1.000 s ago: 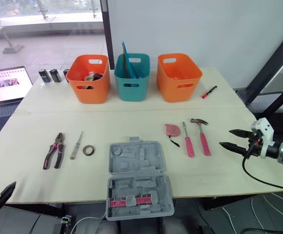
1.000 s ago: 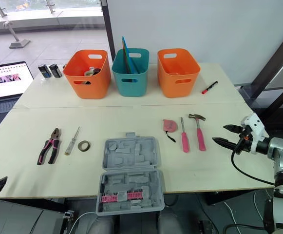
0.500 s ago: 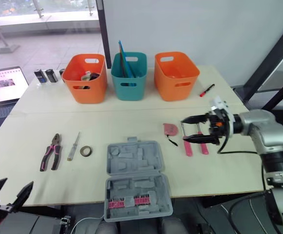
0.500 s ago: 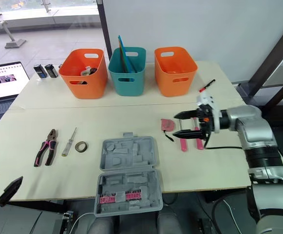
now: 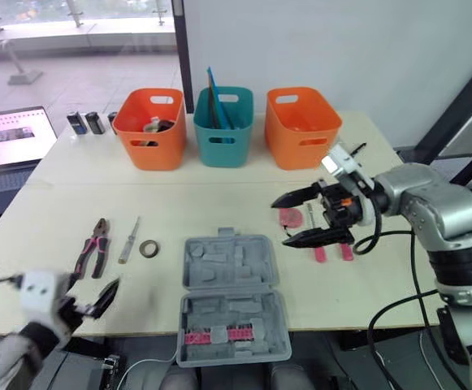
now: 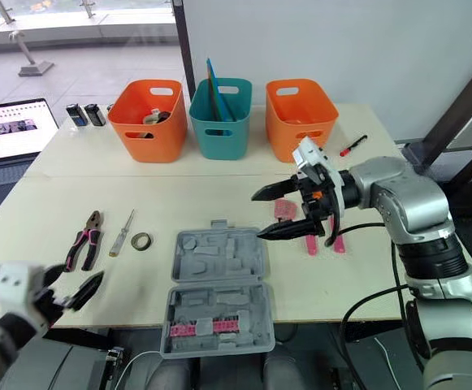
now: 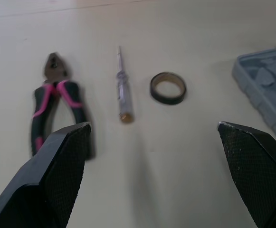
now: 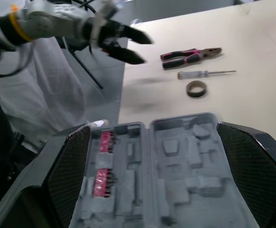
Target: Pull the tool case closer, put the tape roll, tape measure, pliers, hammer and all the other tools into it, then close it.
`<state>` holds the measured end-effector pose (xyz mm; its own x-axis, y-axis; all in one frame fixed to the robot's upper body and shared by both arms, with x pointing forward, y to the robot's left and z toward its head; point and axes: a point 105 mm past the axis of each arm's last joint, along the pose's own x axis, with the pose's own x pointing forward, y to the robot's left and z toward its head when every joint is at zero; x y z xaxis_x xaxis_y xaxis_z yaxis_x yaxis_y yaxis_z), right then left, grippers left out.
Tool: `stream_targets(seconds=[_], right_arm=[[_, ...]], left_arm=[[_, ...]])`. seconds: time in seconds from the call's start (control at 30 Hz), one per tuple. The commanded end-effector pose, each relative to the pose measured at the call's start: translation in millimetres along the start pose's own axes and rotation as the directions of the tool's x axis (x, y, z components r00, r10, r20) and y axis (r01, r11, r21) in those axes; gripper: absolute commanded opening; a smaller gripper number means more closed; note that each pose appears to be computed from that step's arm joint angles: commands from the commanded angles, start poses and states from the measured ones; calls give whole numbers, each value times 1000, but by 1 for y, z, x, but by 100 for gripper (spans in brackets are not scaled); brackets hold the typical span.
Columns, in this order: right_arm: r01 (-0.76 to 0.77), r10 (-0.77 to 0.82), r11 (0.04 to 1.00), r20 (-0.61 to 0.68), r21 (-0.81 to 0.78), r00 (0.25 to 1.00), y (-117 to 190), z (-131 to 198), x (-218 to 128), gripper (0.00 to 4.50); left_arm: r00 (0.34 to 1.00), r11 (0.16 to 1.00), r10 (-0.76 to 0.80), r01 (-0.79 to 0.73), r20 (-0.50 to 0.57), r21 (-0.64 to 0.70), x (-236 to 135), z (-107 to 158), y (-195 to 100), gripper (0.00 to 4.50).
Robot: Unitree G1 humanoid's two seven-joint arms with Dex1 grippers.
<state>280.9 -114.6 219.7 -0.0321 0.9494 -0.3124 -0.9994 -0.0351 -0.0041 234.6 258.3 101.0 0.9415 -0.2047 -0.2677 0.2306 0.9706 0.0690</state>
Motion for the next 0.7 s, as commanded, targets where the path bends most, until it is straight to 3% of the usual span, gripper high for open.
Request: stream_targets(seconds=[0.03, 0.2, 0.33, 0.7], right_arm=[[59, -59, 998, -14, -32, 998, 3, 6, -5, 448], [101, -101, 995, -7, -24, 995, 6, 5, -6, 448], [128, -128, 991, -10, -22, 992, 7, 5, -8, 450], [160, -162, 986, -40, -49, 986, 3, 3, -11, 450]], left_arm=[[997, 1000, 5, -5, -81, 4, 31, 0, -5, 447], [994, 999, -43, 42, -103, -14, 74, 21, -28, 447], [986, 1000, -20, 18, -164, -13, 87, 18, -35, 319], [980, 997, 52, -62, -191, -48, 93, 5, -33, 319]])
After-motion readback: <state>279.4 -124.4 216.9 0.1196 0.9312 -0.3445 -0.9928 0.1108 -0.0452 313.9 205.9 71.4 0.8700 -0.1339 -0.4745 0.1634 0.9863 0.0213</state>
